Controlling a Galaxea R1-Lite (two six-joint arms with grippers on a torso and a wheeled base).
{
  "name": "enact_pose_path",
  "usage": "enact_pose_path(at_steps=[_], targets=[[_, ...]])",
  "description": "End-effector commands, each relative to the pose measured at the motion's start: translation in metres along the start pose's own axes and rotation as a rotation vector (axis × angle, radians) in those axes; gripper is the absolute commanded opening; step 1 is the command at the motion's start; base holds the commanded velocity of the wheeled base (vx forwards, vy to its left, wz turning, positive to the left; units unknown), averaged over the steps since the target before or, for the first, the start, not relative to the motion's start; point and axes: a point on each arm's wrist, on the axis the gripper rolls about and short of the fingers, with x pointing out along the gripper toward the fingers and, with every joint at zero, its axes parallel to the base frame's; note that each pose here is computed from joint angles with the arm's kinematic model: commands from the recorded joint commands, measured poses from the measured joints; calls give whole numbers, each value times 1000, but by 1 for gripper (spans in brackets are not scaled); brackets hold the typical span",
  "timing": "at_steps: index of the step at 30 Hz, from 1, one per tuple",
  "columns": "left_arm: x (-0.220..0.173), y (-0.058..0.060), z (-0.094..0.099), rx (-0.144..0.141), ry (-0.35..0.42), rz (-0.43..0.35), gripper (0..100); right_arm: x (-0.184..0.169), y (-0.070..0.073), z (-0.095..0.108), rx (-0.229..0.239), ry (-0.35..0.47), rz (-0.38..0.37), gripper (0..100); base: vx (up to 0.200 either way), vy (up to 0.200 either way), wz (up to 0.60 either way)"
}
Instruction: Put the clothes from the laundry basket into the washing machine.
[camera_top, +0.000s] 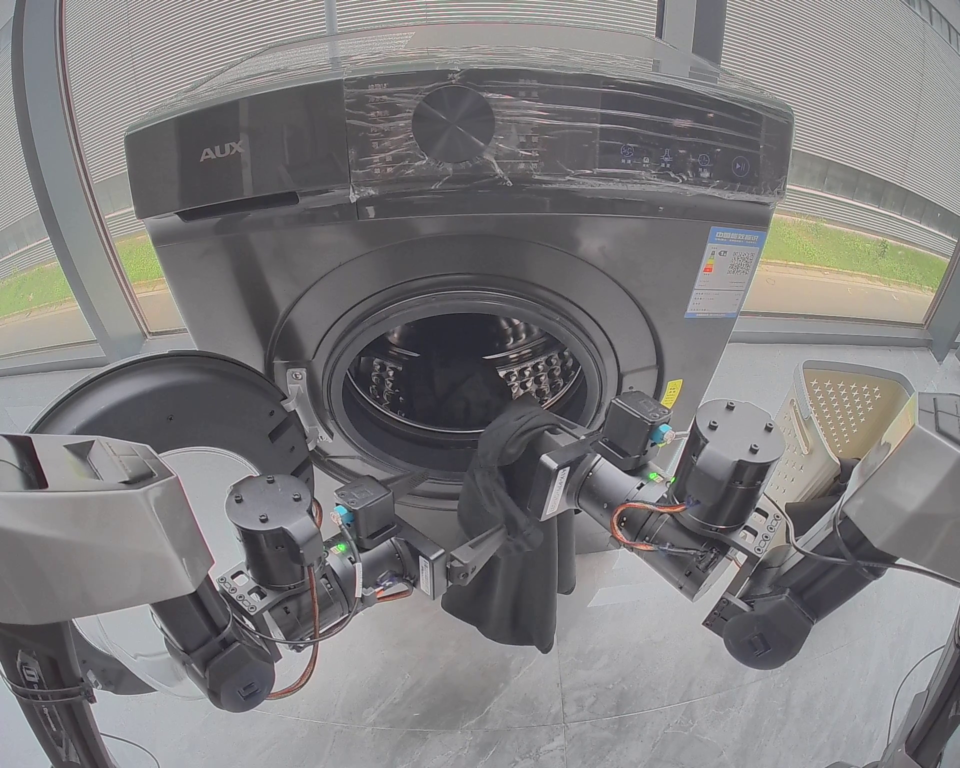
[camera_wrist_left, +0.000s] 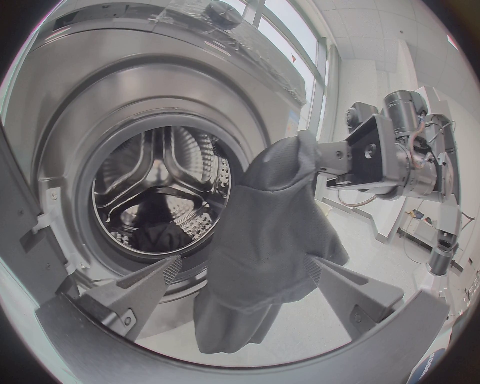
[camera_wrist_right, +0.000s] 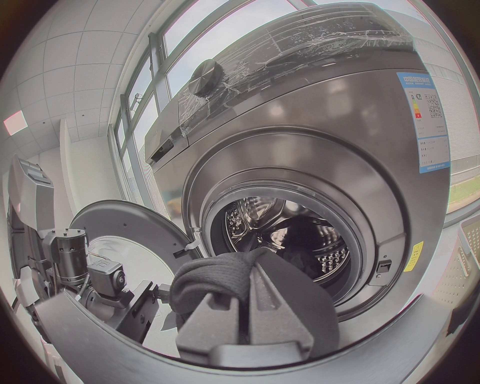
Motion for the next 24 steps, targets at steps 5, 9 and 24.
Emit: enact_pose_path(at_steps=[5, 9, 24], targets=[[13, -13, 12, 12, -68, -54, 100, 0, 2, -2, 0, 8, 5, 0, 0, 0, 0], [16, -18, 14, 14, -80, -72, 100, 0, 1, -5, -1, 14, -10, 0, 0, 0, 0], [41, -18, 4, 23, -86, -42, 100, 0, 1, -8, -3, 25, -15, 0, 0, 0, 0]])
